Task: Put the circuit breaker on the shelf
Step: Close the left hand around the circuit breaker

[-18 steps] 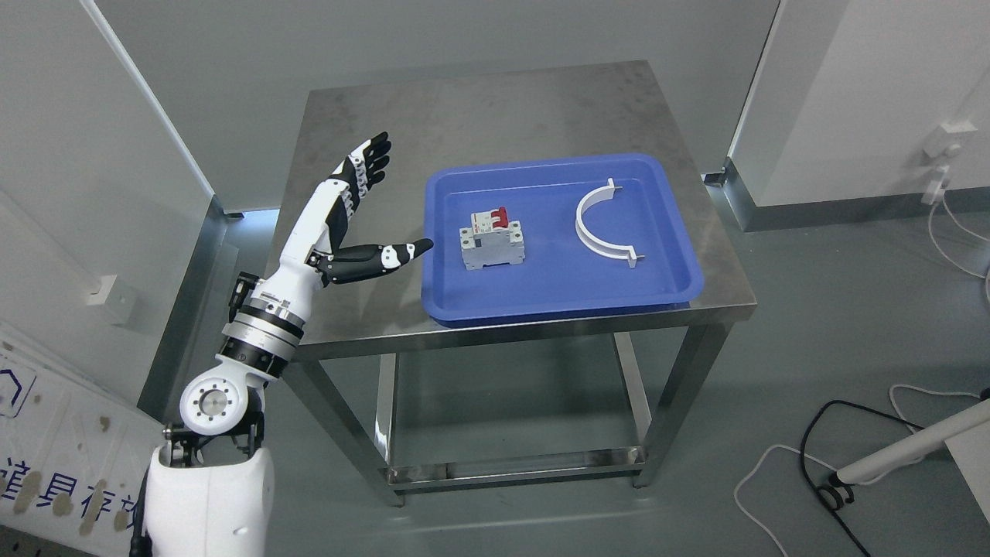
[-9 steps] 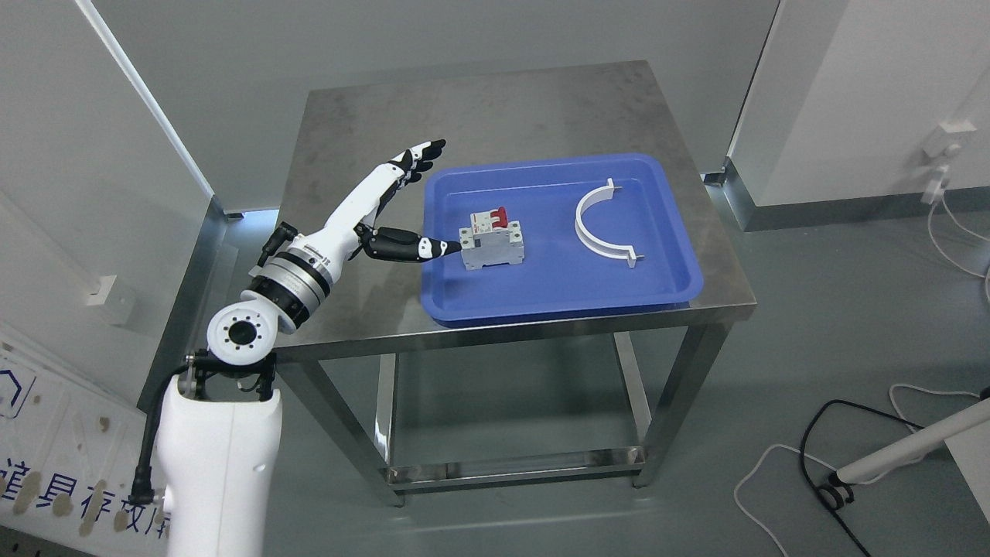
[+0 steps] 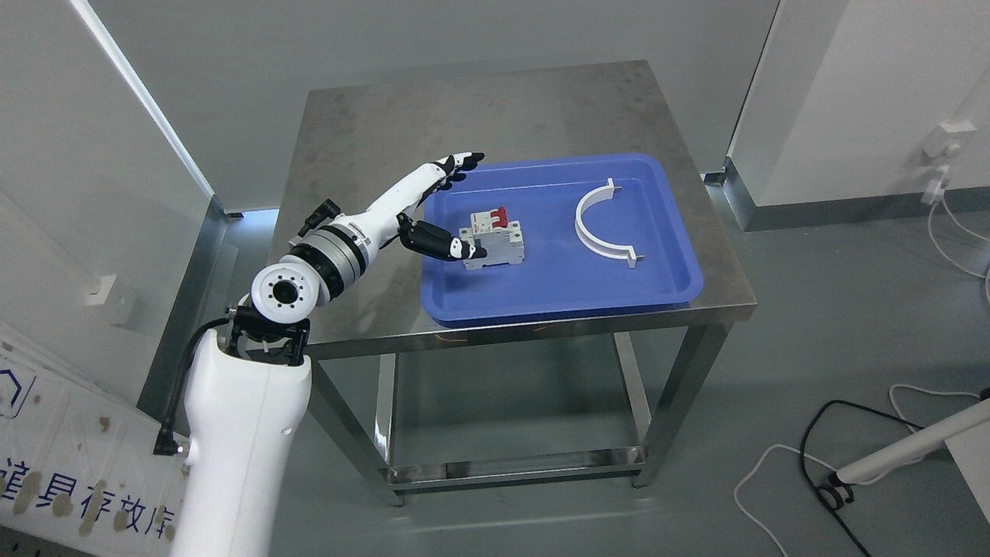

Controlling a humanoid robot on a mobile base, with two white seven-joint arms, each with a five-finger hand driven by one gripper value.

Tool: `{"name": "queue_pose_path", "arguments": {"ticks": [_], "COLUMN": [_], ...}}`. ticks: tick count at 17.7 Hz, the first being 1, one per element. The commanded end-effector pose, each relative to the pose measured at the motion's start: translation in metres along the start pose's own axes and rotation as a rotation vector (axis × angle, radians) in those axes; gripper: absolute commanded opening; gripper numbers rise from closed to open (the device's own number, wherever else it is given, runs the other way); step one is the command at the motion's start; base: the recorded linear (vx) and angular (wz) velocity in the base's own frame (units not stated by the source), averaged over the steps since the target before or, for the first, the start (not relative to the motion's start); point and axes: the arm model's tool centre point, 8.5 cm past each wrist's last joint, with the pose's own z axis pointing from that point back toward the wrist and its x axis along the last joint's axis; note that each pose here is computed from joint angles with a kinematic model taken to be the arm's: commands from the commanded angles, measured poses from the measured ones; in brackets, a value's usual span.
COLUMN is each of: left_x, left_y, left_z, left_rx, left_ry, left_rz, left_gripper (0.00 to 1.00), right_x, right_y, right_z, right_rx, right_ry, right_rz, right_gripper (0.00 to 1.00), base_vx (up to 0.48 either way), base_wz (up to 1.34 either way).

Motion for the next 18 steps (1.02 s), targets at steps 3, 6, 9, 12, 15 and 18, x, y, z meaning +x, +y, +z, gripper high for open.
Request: {"name": "queue_pose_path", "arguments": {"ticks": [3,6,9,12,15,18], "left_x": [-0.003,-0.007,-0.013,-0.040,-0.045,-0.042], "left_y": [-0.053,-0.052,-0.046,-0.033,-0.028,-0.021], "left_z": [-0.036,-0.035,-0.034,-0.030,-0.026,-0.024], "left_rx": [-0.134,-0.126,-0.109,-0.077,-0.066,-0.051], "left_ry": [0.085,0.099,0.087,0.106,0.091,0.032], "left_rz": [-0.077,-0.088,-0.090,-0.167,-0.169,-0.202], "left_gripper": [0.95,0.86,0.71,0.61,0.49,0.25], "right_x": [0.001,0.001,0.001,0.001,0.001,0.001], "right_y": [-0.011,-0.011,-0.011,-0.011,-0.011,-0.011], "right_z": [0.000,0.000,0.000,0.000,0.000,0.000], "right_rx": [-0.018,-0.018,-0.018,-0.018,-0.018,-0.018], "right_ry": [-0.002,-0.002,-0.002,-0.002,-0.002,-0.002], "right_rz": [0.002,0.002,0.002,0.002,0.002,0.002], "right_gripper": [1.00,1.00,1.00,1.00,1.00,1.00], "base_vx": [0.000,0.000,0.000,0.000,0.000,0.000], "base_wz": [0.00,0.00,0.00,0.00,0.00,0.00]}}
